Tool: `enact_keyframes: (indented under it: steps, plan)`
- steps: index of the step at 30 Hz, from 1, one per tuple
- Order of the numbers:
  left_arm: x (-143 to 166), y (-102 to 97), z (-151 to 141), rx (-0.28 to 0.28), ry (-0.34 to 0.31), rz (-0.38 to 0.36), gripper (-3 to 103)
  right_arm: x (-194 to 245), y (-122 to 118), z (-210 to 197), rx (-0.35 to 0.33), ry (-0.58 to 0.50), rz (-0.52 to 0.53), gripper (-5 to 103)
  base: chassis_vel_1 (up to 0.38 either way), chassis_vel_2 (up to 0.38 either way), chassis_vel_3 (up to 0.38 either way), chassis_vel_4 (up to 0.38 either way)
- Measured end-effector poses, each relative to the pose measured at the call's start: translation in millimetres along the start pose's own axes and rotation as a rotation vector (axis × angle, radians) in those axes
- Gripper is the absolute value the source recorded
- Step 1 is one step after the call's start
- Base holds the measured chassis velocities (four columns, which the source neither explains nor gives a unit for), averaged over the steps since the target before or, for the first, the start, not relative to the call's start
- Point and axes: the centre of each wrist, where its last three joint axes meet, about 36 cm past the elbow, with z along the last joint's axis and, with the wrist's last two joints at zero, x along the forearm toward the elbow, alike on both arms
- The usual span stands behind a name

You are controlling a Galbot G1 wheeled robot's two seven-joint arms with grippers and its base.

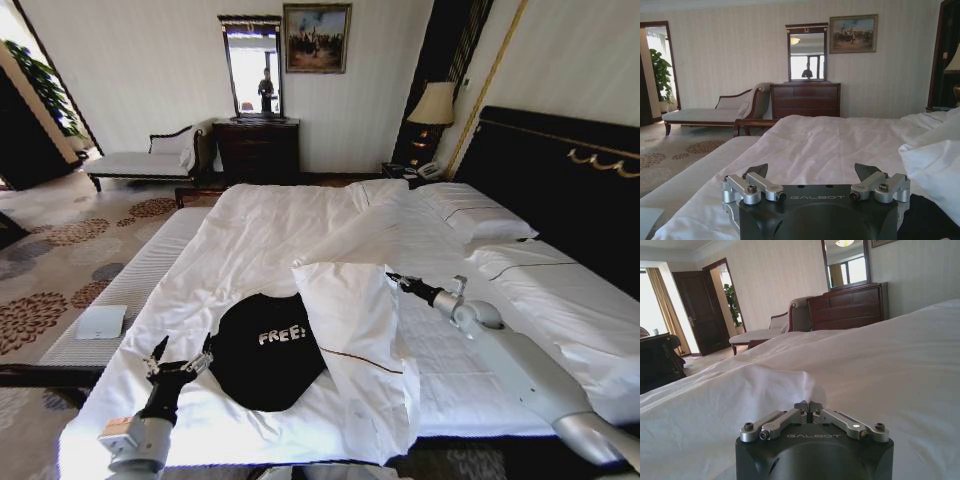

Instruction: Fold the clothes on the bed.

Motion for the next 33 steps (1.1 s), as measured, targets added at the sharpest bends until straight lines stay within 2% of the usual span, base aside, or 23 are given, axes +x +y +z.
enact_keyframes:
  steps: [6, 11, 19, 21, 26, 33]
  plan:
    - [0, 1.9, -1, 0.0, -0.004, -0.008, 99, 19, 2, -5, -0.003, -0.014, 0.025, 0, 0.0, 0.0, 0.0, 0.0]
    - [-3, 2.9, -2, 0.012, -0.012, -0.005, 99, 67, -5, -19, 0.019, -0.036, 0.095, 0, 0.0, 0.0, 0.0, 0.0]
    - [-6, 0.0, -1, 0.031, -0.014, 0.006, 98, 119, -11, -32, 0.036, -0.072, 0.194, 0, 0.0, 0.0, 0.0, 0.0]
    - [-8, 3.1, -1, 0.042, -0.015, 0.006, 98, 144, -8, -33, 0.05, -0.076, 0.234, 0, 0.0, 0.0, 0.0, 0.0]
    - [-10, 8.2, -2, 0.051, -0.018, 0.004, 98, 173, -3, -26, 0.059, -0.087, 0.284, 0, 0.0, 0.0, 0.0, 0.0]
    - [-17, 13.3, 0, 0.07, -0.019, 0.016, 98, 240, 20, -11, 0.084, -0.131, 0.408, 0, 0.0, 0.0, 0.0, 0.0]
